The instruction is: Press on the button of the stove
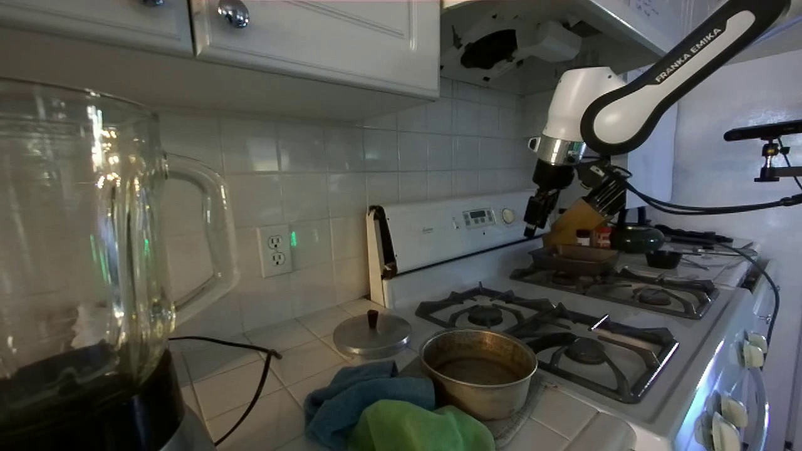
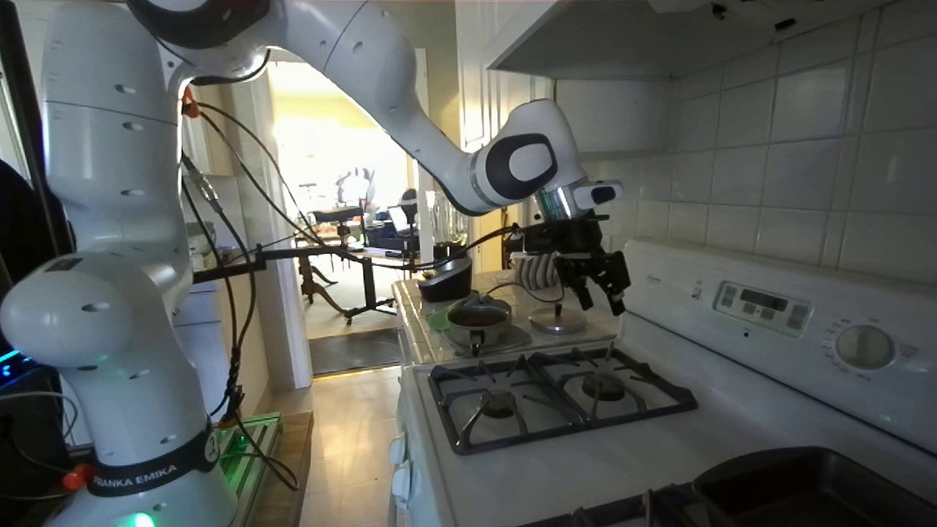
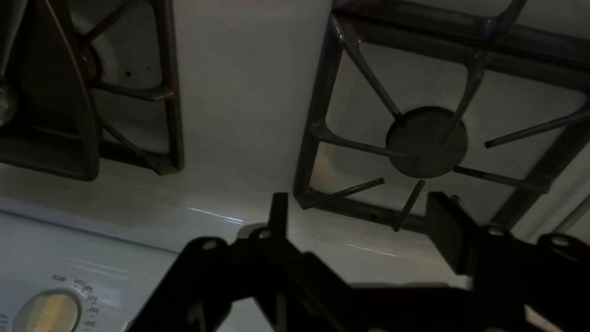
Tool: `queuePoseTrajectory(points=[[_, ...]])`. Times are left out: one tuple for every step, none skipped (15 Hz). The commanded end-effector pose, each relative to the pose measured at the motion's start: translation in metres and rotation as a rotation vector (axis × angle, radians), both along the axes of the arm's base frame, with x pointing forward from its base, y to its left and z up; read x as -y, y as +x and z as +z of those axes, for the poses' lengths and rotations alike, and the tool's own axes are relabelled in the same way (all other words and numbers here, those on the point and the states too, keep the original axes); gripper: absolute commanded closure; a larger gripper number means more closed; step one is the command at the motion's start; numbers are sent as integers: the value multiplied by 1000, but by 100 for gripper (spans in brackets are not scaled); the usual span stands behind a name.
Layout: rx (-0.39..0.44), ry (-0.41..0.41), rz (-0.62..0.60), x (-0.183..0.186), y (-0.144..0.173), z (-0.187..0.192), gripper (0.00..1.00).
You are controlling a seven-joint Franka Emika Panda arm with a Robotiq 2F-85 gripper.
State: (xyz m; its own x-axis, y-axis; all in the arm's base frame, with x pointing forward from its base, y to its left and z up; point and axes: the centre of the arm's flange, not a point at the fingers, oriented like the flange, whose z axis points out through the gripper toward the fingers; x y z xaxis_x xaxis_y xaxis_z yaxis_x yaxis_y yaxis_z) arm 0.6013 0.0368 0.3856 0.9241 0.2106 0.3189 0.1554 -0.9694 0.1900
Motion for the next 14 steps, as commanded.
queuePoseTrajectory(points=[[-6,74,-62,2,-28,5,0],[-18,103,-71,2,-32,6,0],[-28,115,-82,2,-37,7,0],[-33,127,-93,1,-41,8,0],[-39,140,-99,0,-46,9,0],[-46,150,-107,0,-51,10,0],[-49,159,-118,0,-55,11,0],[-54,160,-124,1,-59,12,0],[-48,150,-125,1,-61,11,0],[-32,143,-120,2,-63,13,0],[-39,136,-104,0,-44,6,0],[-38,136,-105,1,-47,7,0],[-36,137,-106,2,-49,9,0],[-36,137,-107,2,-50,9,0]])
